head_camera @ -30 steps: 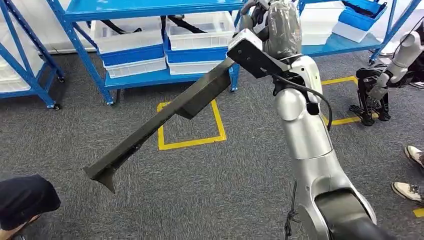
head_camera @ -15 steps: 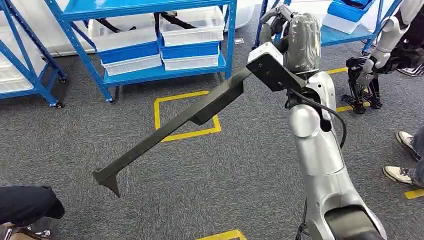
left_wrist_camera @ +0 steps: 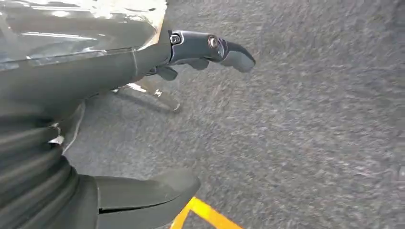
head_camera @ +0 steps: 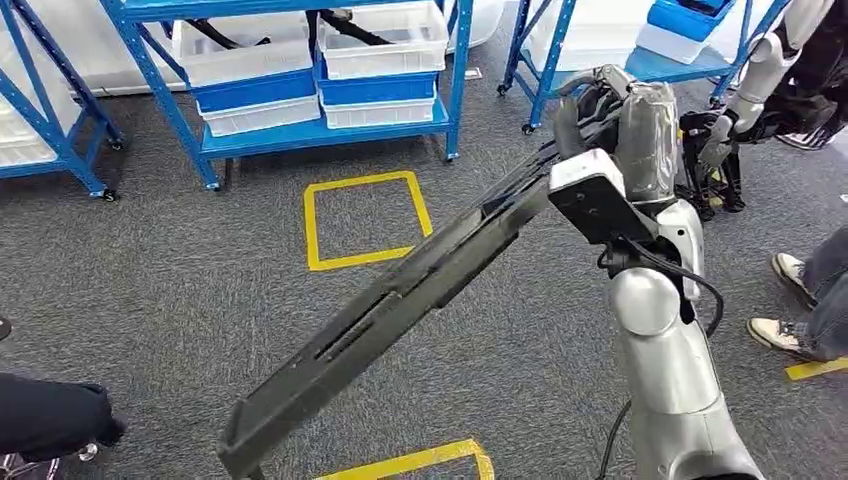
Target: Take the parts from the cabinet and place them on the table.
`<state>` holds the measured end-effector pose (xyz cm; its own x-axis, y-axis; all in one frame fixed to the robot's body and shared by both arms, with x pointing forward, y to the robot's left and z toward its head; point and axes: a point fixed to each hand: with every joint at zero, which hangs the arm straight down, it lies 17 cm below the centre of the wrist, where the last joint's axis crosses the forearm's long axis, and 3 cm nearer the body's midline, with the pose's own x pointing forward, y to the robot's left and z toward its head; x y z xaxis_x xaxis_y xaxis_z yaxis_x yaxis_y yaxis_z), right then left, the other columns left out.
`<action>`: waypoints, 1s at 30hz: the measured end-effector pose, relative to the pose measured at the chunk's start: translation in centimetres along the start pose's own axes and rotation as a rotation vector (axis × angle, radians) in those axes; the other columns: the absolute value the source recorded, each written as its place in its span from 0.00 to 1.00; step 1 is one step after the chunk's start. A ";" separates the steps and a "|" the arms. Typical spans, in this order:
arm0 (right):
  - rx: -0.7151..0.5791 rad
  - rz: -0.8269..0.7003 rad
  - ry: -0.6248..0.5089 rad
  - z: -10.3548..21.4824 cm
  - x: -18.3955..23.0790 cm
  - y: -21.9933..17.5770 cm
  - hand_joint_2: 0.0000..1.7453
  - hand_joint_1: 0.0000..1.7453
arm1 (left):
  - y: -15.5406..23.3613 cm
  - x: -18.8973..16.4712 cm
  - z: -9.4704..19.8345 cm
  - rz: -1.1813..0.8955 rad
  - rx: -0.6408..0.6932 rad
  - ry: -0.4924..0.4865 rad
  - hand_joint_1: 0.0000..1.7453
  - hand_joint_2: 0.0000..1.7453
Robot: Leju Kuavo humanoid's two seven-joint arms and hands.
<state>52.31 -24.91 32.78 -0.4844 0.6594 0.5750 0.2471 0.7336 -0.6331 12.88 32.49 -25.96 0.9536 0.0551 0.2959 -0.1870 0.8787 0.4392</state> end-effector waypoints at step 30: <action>-0.011 -0.042 0.001 0.2 -0.1 0.1 1.00 0.89 | 0.6 0.2 -0.3 0.019 0.015 -0.009 0.00 1.00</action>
<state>52.22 -24.95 32.54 -0.4937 0.6282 0.6014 0.2357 0.7623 -0.6028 13.04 33.18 -25.83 0.9476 0.0672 0.3122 -0.2087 0.8704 0.4459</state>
